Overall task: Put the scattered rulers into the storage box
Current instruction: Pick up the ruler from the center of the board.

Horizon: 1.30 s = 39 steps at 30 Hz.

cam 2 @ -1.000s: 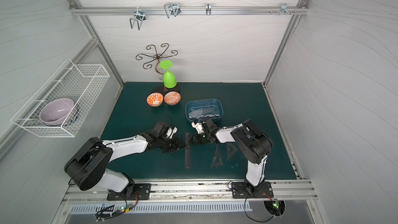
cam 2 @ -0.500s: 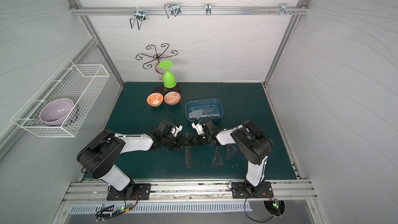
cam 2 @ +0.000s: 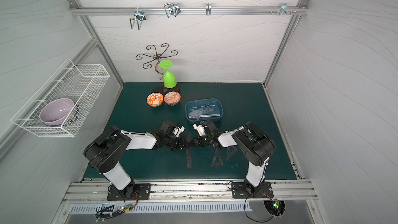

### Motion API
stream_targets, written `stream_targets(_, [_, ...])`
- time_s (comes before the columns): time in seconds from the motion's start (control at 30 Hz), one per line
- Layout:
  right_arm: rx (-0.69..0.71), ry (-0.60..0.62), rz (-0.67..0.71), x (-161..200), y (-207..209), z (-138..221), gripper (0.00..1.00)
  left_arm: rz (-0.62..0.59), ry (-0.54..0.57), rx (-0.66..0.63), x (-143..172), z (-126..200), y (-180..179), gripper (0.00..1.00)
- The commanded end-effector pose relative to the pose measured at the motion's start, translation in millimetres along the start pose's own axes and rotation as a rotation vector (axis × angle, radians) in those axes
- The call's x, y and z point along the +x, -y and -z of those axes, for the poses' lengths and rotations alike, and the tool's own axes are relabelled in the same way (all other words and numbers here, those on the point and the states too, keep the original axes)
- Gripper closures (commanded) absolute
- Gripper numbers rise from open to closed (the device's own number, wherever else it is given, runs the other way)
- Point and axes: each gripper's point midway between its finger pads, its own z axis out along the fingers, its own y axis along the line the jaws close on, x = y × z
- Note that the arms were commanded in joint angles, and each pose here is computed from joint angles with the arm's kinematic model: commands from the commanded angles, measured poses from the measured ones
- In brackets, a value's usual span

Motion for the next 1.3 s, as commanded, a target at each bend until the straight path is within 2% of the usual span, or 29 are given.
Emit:
stream_targets(0.0, [0.061, -0.089, -0.079, 30, 17, 11, 0.94, 0.013, -0.043, -0.107, 14, -5, -23, 1.0])
stream_targets(0.2, [-0.012, 0.025, 0.069, -14, -33, 68, 0.87, -0.085, -0.045, -0.089, 14, 32, 9, 1.0])
stream_targets(0.3, [-0.106, 0.074, 0.148, -30, -60, 101, 0.77, -0.146, -0.067, -0.001, 19, 53, 41, 1.0])
stream_targets(0.47, [-0.227, 0.127, 0.212, -44, -93, 141, 0.52, -0.23, -0.153, 0.21, 36, 85, 97, 1.0])
stream_targets(0.57, [-0.297, 0.134, 0.21, -49, -105, 153, 0.38, -0.267, -0.188, 0.305, 40, 102, 117, 1.0])
stream_targets(0.7, [-0.372, 0.121, 0.181, -52, -112, 156, 0.28, -0.298, -0.194, 0.412, 40, 120, 136, 1.0])
stream_targets(0.9, [-0.454, 0.076, 0.159, -51, -126, 146, 0.3, -0.315, -0.203, 0.466, 41, 123, 145, 1.0])
stream_targets(1.03, [-0.477, 0.042, 0.147, -52, -131, 135, 0.37, -0.324, -0.193, 0.481, 39, 123, 148, 1.0])
stream_targets(1.17, [-0.489, 0.031, 0.133, -53, -131, 131, 0.47, -0.329, -0.188, 0.483, 39, 123, 148, 1.0])
stream_targets(1.27, [-0.488, 0.042, 0.125, -56, -131, 132, 0.62, -0.329, -0.187, 0.48, 39, 122, 146, 1.0])
